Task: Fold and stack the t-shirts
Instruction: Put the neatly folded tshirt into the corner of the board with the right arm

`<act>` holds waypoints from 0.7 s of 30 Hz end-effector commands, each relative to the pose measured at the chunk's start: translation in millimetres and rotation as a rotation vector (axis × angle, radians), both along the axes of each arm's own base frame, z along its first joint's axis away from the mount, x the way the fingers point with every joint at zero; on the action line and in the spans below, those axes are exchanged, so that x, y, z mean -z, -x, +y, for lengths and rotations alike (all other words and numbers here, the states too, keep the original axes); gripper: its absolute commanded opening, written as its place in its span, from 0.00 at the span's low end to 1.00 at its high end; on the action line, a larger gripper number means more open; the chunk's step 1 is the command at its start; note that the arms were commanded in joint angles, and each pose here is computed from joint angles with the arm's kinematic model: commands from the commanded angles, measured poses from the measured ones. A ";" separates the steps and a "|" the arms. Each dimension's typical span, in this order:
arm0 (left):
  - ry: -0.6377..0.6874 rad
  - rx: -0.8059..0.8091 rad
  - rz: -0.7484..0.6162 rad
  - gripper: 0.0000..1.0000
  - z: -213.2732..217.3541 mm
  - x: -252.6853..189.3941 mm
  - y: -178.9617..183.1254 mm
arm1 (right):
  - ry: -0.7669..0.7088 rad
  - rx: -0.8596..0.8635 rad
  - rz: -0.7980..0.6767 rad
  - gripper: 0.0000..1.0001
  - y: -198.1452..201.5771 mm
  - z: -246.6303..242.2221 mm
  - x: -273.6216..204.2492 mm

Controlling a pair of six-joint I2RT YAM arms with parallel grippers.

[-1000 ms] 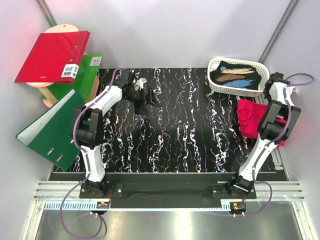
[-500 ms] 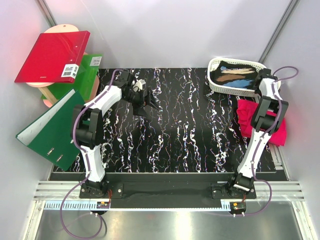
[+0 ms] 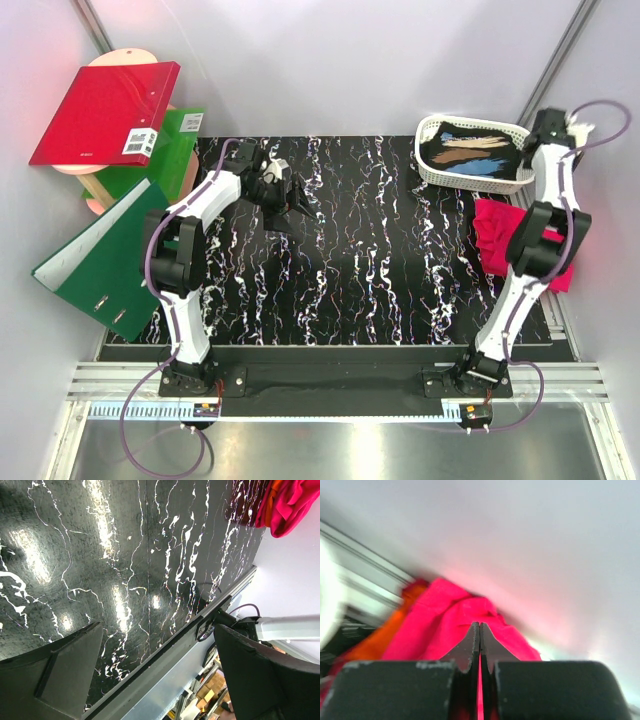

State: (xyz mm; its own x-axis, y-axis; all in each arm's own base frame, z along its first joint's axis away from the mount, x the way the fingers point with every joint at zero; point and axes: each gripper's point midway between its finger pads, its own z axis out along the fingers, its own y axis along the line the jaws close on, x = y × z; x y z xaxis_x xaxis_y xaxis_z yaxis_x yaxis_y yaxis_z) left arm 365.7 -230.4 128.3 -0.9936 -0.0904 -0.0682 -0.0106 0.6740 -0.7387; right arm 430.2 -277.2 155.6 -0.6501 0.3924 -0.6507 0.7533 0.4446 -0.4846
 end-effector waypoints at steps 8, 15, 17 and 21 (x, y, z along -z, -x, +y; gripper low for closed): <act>0.034 0.016 -0.115 0.99 -2.9 -35.1 -9.1 | -0.410 -0.540 -0.485 0.00 -17.6 160.7 -125.6; 0.040 0.026 -0.135 0.99 -5.9 -38.1 -12.4 | -0.745 -0.568 -0.266 0.00 37.2 235.3 -22.3; 0.044 0.032 -0.137 0.99 -8.2 -38.8 -12.3 | -0.789 -0.567 -0.233 0.00 44.7 245.4 -8.1; 0.052 0.050 -0.140 0.99 -13.4 -38.5 -10.5 | -0.837 -0.561 -0.163 0.00 51.6 258.1 15.9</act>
State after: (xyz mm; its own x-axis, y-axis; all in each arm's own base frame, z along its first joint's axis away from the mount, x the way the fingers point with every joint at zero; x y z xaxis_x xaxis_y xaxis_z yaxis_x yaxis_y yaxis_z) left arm 370.3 -234.3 136.3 -0.9918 -0.0787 -0.1006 0.0224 0.6683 -0.7435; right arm 373.9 -40.9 131.9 -0.8044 0.4259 -0.4141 0.3983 0.9039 0.1559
